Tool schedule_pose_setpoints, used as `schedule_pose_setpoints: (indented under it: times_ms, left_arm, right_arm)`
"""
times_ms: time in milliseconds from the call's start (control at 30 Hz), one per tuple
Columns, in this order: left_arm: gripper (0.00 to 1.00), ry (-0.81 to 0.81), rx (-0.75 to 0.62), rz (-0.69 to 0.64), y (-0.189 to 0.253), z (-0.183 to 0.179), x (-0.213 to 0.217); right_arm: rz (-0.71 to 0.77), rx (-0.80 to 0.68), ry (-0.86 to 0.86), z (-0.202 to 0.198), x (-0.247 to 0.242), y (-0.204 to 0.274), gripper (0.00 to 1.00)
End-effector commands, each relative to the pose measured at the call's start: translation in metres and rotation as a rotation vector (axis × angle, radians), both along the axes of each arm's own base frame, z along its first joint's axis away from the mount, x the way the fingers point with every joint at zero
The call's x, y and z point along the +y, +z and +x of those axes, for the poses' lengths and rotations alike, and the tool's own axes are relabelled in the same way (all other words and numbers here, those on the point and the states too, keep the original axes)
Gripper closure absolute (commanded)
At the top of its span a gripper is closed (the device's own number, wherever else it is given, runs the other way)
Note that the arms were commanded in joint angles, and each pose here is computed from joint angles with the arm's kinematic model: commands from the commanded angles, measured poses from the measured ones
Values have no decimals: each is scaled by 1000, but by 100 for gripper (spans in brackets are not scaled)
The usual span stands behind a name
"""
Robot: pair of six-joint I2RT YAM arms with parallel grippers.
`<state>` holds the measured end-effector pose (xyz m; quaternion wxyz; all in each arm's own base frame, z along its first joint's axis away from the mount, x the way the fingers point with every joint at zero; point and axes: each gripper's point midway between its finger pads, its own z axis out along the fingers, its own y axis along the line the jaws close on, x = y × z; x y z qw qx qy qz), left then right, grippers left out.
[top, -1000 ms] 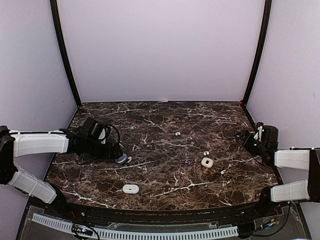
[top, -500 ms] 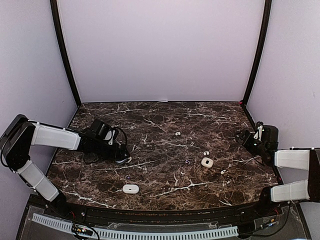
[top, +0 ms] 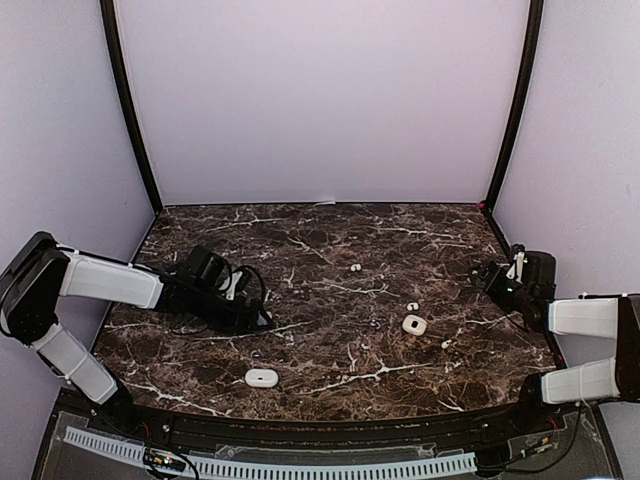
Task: Insert the wireless bluetooth earbuds into the charging case
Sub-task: Turn over the charging case at the center of the board, then pick up the charging case from the center of the board.
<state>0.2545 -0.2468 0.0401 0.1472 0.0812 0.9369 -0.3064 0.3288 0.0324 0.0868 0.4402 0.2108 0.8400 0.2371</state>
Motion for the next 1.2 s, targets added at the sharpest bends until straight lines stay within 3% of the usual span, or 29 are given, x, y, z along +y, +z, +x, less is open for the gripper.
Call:
schedule_pose_setpoints:
  times_ms: [0,100,267,433,567,733,967,1167]
  left_arm:
    - [10,-56,62,-90,7,-29,-24]
    - [12,-85,48,-121,9,-31,-36]
    - [13,63,-103,106,14,-8,7]
    - [7,70,-186,193,17,-12,31]
    - [3,100,-171,281,5,-10,42]
    - [1,87,-195,347,-3,-6,25]
    - [1,89,-194,510,-24,1,22]
    - [6,109,-178,543,-33,6,19]
  right_arm:
    - [-2,-75,12,11,0,21,3]
    - [1,-78,16,11,1,22,3]
    - [1,-83,18,10,2,23,3]
    - [9,-85,29,11,4,23,3]
    - [13,-86,31,11,4,23,3]
    - [11,-87,28,10,4,24,3]
    - [11,-88,30,10,4,24,3]
    - [11,-84,30,10,4,23,3]
